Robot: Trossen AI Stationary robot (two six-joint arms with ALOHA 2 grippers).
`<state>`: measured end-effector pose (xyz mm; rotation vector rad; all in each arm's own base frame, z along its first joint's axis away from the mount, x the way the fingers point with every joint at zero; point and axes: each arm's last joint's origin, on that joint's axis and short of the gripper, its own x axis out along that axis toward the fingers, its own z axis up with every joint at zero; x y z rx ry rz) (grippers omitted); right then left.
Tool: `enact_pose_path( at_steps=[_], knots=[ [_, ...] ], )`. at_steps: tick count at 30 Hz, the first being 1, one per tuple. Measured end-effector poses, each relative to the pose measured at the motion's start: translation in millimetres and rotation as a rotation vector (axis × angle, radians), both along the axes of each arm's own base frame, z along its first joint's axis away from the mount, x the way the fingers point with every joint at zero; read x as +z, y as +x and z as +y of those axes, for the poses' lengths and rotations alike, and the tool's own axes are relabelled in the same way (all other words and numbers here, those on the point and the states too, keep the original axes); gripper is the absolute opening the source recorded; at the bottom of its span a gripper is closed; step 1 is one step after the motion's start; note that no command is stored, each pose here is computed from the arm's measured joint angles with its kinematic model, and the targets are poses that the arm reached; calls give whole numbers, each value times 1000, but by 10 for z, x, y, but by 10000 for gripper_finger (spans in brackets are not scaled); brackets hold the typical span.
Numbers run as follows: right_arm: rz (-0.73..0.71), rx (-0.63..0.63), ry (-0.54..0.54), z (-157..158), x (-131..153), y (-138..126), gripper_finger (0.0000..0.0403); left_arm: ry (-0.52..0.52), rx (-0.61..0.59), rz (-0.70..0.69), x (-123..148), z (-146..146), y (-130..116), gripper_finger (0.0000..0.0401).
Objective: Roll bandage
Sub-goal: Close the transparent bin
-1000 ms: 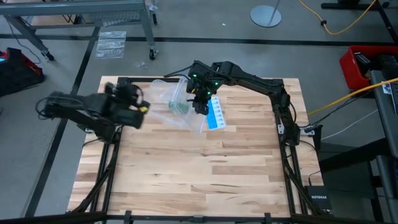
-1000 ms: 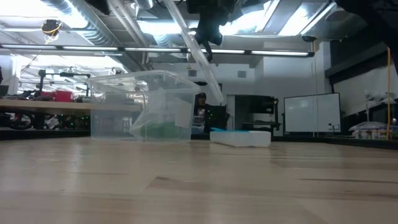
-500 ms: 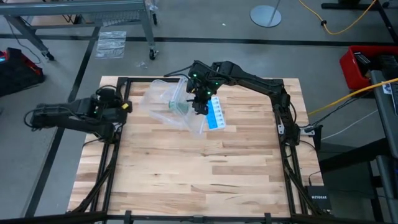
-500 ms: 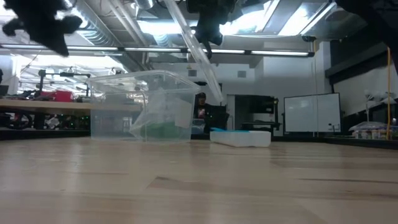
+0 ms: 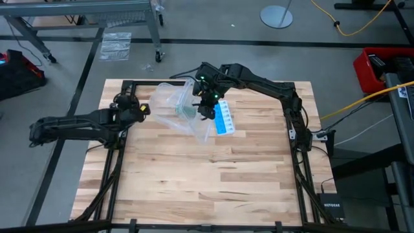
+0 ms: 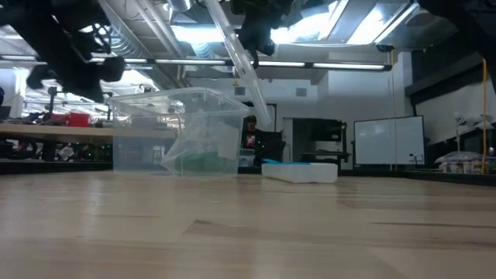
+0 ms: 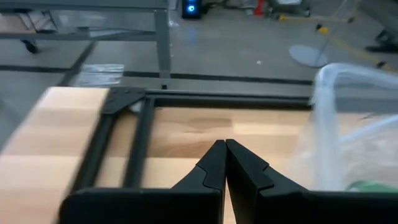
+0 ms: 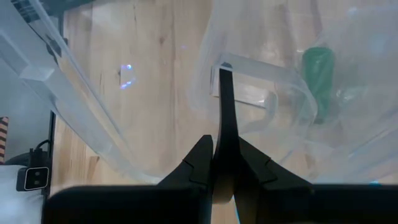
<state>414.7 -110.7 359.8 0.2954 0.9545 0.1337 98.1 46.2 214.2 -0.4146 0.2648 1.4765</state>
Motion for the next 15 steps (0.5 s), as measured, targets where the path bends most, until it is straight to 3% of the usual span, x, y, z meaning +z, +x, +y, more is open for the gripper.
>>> enact_pose_path(
  at_steps=[6,15],
  knots=[
    [0,-1,-2,-1,0,0,37,2,-94,-87,-24,133,162,3],
    [12,-24,-48,-15,-5,-1,37,-120,-164,-70,-124,303,301,3]
  ],
)
